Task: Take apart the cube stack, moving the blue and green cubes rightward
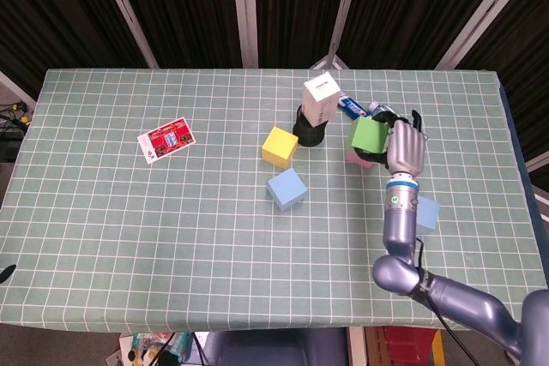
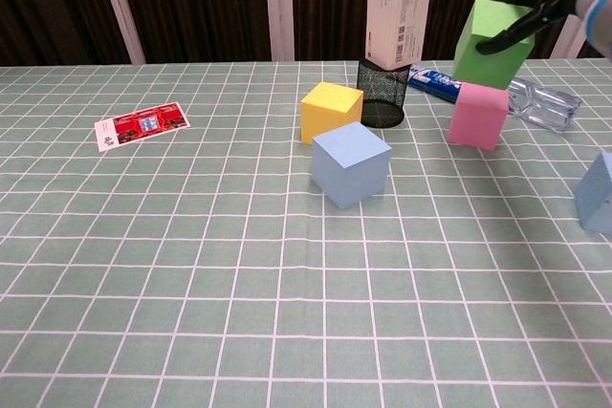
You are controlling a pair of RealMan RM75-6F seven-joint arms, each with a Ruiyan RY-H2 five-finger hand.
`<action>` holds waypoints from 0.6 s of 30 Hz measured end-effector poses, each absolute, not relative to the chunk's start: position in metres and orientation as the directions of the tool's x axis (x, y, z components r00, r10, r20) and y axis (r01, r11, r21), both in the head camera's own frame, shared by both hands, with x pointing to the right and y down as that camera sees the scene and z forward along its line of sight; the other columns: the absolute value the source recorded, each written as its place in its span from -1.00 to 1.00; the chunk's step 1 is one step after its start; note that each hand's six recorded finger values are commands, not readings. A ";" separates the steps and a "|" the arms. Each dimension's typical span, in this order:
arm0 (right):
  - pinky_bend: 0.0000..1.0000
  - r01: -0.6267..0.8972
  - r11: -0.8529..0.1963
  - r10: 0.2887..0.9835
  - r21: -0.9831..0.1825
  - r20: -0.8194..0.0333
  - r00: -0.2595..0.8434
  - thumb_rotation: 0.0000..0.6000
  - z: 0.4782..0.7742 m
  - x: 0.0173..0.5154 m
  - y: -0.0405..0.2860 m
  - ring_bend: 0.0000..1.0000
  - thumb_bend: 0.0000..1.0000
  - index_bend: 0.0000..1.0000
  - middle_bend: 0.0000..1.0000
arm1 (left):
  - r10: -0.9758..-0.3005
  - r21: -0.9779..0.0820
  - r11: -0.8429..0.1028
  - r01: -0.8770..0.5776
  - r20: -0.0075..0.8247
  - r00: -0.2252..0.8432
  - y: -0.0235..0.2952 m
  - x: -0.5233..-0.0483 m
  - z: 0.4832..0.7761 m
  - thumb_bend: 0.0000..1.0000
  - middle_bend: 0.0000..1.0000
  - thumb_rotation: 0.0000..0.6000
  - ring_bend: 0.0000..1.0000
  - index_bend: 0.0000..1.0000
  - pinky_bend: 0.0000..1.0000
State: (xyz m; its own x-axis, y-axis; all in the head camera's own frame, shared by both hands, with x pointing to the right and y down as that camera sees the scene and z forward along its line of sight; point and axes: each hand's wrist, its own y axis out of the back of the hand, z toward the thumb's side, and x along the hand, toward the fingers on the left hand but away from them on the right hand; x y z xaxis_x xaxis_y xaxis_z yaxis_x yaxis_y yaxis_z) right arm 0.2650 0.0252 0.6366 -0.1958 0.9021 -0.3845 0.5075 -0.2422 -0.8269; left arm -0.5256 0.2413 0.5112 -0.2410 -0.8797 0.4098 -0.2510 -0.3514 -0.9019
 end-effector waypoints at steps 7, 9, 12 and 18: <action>-0.98 0.536 -0.268 0.911 -0.800 -0.392 -0.129 1.00 0.615 0.292 0.068 -0.38 -0.23 0.50 0.05 | -0.880 -0.901 -0.355 -0.250 0.412 -0.236 0.242 -0.525 0.511 -0.63 -1.00 1.00 -1.00 -0.65 -1.00; -0.98 0.530 -0.283 0.913 -0.800 -0.394 -0.106 1.00 0.612 0.293 0.081 -0.38 -0.23 0.50 0.05 | -0.881 -0.901 -0.353 -0.251 0.411 -0.235 0.242 -0.524 0.511 -0.63 -1.00 1.00 -1.00 -0.65 -1.00; -0.98 0.513 -0.320 0.911 -0.797 -0.408 -0.066 1.00 0.611 0.292 0.104 -0.38 -0.23 0.50 0.05 | -0.882 -0.901 -0.350 -0.255 0.409 -0.235 0.243 -0.525 0.510 -0.63 -1.00 1.00 -1.00 -0.65 -1.00; -0.98 0.502 -0.389 0.891 -0.773 -0.453 -0.006 1.00 0.614 0.286 0.144 -0.38 -0.23 0.50 0.05 | -0.882 -0.900 -0.347 -0.262 0.408 -0.234 0.243 -0.527 0.508 -0.63 -1.00 1.00 -1.00 -0.65 -1.00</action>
